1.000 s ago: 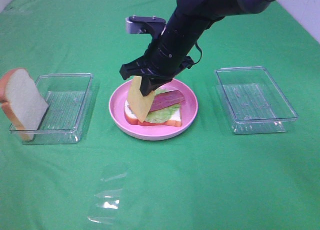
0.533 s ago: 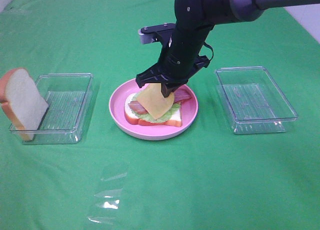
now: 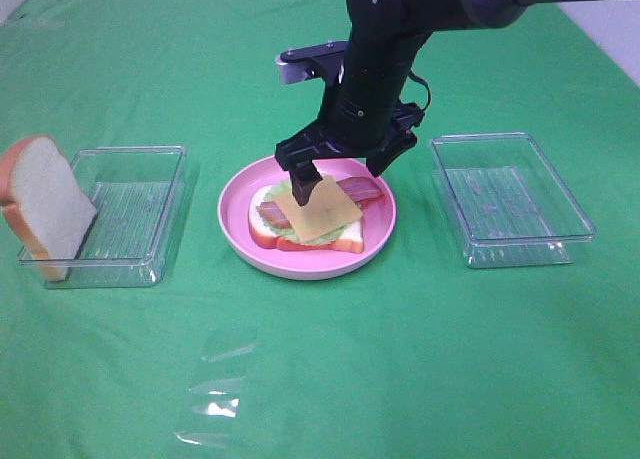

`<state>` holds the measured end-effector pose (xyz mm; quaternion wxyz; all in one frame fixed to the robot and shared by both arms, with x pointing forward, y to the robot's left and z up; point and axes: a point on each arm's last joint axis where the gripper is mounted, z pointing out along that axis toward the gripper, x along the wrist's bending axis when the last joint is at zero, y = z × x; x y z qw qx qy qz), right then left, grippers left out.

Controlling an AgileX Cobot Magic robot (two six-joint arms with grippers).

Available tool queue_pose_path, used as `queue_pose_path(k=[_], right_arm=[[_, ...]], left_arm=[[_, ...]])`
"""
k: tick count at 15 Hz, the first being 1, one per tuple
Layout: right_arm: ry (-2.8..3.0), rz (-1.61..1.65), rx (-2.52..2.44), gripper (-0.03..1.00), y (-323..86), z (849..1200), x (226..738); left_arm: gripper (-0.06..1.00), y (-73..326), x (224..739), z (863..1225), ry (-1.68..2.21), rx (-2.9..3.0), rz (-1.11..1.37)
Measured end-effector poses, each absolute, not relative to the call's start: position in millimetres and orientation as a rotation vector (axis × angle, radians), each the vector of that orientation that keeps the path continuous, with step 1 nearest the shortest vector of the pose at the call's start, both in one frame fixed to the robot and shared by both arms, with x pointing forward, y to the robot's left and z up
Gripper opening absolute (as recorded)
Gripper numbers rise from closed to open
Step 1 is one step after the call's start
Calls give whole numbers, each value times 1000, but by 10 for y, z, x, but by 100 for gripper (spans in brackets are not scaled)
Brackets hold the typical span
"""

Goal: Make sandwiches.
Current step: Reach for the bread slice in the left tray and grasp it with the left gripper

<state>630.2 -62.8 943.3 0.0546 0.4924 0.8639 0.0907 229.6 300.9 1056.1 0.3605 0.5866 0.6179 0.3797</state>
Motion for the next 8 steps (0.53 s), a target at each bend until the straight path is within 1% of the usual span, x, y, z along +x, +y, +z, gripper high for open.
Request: queue_pose_path(k=[1,2,6,7,8], right_arm=[[2625,265,1494,96,-630,9481,6304],[2629,243,1492,97,-643,9606,6294],[2600,194,1456,97,-800,10239,6130],[2589,169,1447,97,-855,10372,6076],[2583,161,1443,97,-880,10434,6051]], left_arm=[[99,3009,2296,10561,1593,1512,979],[99,3009,2296,10561,1593,1512,979],[99,3009,2296,10561,1593,1512,979],[99,3009,2296,10561,1593,1512,979],[99,3009,2296,10561,1593,1512,979]])
